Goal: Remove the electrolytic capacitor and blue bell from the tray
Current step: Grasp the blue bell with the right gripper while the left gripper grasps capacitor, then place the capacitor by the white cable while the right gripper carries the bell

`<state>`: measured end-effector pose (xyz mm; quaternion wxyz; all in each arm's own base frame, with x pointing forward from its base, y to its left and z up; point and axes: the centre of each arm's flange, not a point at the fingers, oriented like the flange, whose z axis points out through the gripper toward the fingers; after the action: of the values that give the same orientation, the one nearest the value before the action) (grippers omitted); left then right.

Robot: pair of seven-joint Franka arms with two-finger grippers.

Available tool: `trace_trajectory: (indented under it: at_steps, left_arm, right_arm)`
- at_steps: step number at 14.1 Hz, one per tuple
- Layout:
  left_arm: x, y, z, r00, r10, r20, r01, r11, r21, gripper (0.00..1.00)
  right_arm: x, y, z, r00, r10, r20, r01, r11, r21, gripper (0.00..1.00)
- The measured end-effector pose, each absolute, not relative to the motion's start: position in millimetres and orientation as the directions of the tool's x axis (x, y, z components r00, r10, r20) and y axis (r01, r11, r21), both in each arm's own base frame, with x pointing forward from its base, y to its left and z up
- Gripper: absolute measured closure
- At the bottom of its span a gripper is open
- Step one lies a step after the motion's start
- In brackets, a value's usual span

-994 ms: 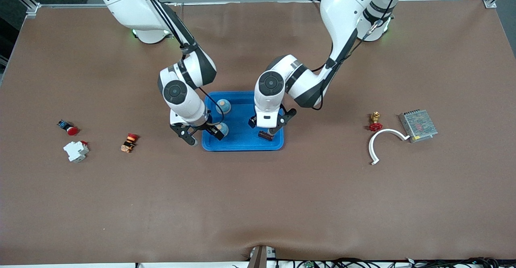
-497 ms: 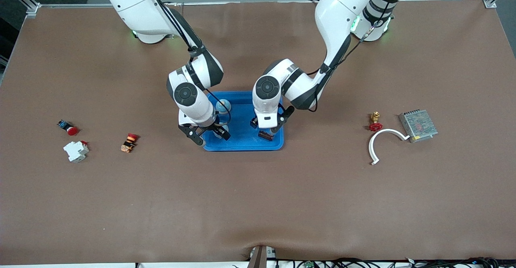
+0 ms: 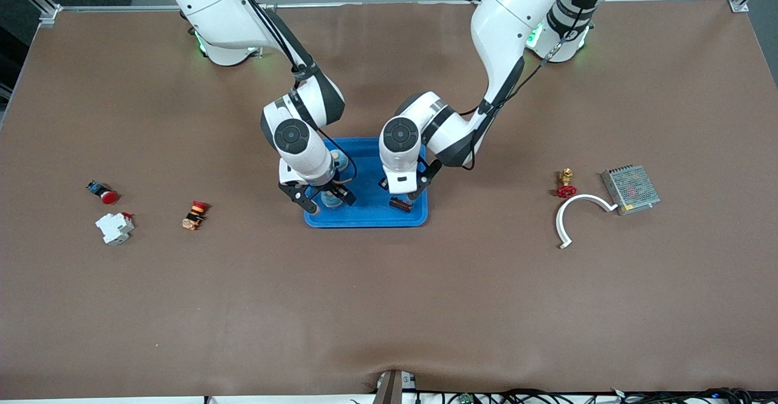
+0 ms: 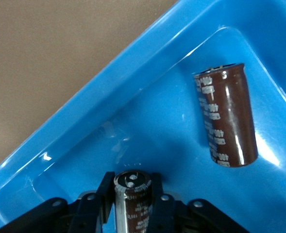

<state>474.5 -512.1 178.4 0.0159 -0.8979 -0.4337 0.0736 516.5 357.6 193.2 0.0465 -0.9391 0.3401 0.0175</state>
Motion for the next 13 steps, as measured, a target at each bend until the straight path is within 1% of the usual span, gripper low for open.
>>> trace_trajectory:
  at_steps: [2, 3, 5, 8, 10, 11, 12, 13]
  left_arm:
    - [484, -510, 187, 0.619, 0.779, -0.099, 0.777, -0.626, -0.071, 0.66]
    - [495, -506, 200, 0.623, 0.778, -0.081, 0.777, -0.627, -0.050, 0.66]
    - [528, -484, 243, 0.641, 0.765, -0.061, 0.766, -0.643, -0.008, 0.66]
    - [572, -428, 297, 0.688, 0.724, -0.052, 0.725, -0.689, 0.003, 0.66]
    - [594, -384, 308, 0.721, 0.691, -0.057, 0.690, -0.723, -0.032, 0.66]
    - [603, -363, 307, 0.733, 0.677, -0.067, 0.674, -0.736, -0.063, 0.66]
    - [609, -342, 302, 0.742, 0.666, -0.081, 0.659, -0.746, -0.095, 0.66]
    - [614, -322, 296, 0.746, 0.659, -0.095, 0.649, -0.751, -0.122, 0.66]
  right_arm:
    - [517, 357, 193, 0.768, -0.638, -0.064, -0.641, -0.764, -0.075, 0.00]
    - [517, 357, 193, 0.767, -0.638, -0.064, -0.641, -0.763, -0.075, 0.00]
    - [517, 356, 193, 0.767, -0.639, -0.063, -0.642, -0.763, -0.074, 0.00]
    - [518, 355, 192, 0.766, -0.640, -0.062, -0.643, -0.762, -0.073, 0.00]
    - [519, 354, 191, 0.768, -0.638, -0.059, -0.640, -0.765, -0.071, 0.00]
    - [519, 354, 191, 0.769, -0.636, -0.058, -0.639, -0.766, -0.071, 0.04]
    - [519, 354, 191, 0.770, -0.635, -0.058, -0.638, -0.767, -0.071, 0.04]
    - [519, 354, 191, 0.770, -0.635, -0.058, -0.638, -0.767, -0.070, 0.12]
